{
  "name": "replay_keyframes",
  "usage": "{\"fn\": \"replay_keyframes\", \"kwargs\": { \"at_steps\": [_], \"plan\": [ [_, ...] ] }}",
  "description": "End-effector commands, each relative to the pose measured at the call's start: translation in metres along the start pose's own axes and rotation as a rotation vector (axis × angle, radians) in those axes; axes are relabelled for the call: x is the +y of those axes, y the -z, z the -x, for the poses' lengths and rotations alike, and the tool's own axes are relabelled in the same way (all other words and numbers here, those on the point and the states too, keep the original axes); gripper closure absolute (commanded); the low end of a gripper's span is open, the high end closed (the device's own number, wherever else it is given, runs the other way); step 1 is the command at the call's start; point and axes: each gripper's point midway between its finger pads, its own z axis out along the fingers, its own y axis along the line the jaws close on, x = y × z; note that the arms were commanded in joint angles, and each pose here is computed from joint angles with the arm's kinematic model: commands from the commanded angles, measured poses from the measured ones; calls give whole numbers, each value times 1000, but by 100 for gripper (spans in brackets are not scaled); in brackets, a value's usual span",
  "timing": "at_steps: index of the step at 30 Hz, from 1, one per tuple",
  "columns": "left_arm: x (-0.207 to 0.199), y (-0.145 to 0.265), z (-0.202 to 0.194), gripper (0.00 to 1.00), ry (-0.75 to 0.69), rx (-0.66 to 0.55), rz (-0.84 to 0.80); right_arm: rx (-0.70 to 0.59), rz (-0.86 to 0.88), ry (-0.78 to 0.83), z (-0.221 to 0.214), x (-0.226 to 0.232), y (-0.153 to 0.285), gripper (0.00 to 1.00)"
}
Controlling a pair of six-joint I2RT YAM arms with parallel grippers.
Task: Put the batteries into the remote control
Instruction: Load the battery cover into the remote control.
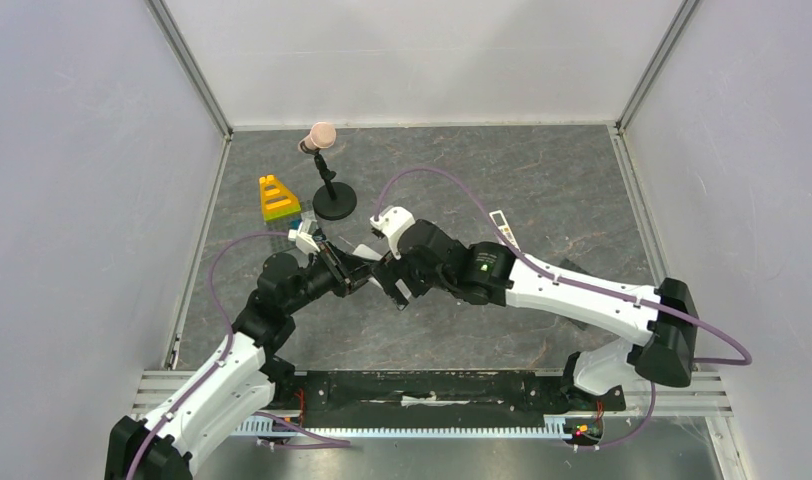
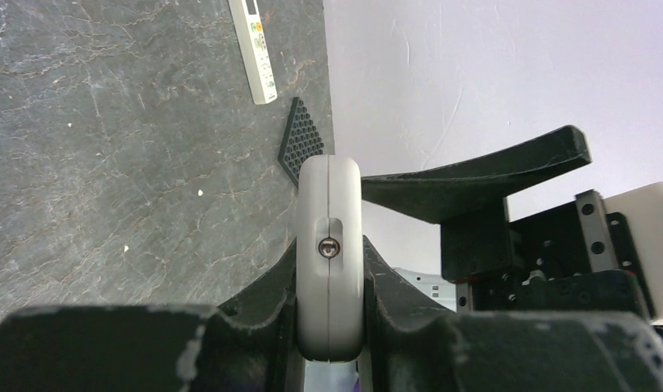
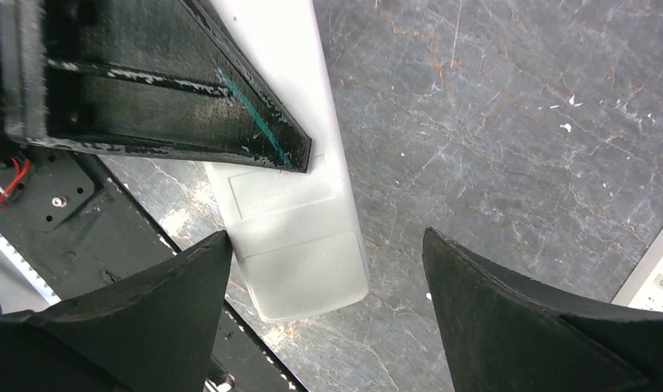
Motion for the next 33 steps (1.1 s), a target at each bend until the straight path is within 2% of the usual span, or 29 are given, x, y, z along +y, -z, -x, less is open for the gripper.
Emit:
{"fn": "replay_keyframes", "kwargs": {
  "at_steps": [1, 7, 10, 15, 19, 23, 27, 33],
  "plan": [
    [-17, 3, 0, 98, -3, 6, -75, -143, 4, -66, 30, -4, 19, 10],
    [-20, 7, 1, 98, -9, -4, -89, -231, 35, -179, 36, -5, 36, 3],
    [-23, 8, 1, 98, -2, -9, -102, -319, 32, -315, 37, -13, 50, 2],
    [-33, 12, 1, 98, 58, -4, -131, -425, 100, -600, 23, -18, 62, 11],
    [-42, 14, -1, 98, 137, 16, -168, -478, 184, -728, 19, -11, 66, 13],
    [-46, 15, -2, 98, 184, 25, -193, -539, 293, -811, 29, 0, 71, 14],
    [-52, 18, -2, 98, 210, 29, -220, -535, 327, -862, 28, 4, 67, 17],
    [-62, 22, 0, 98, 256, 31, -256, -535, 412, -945, 17, 13, 62, 36]
  ]
}}
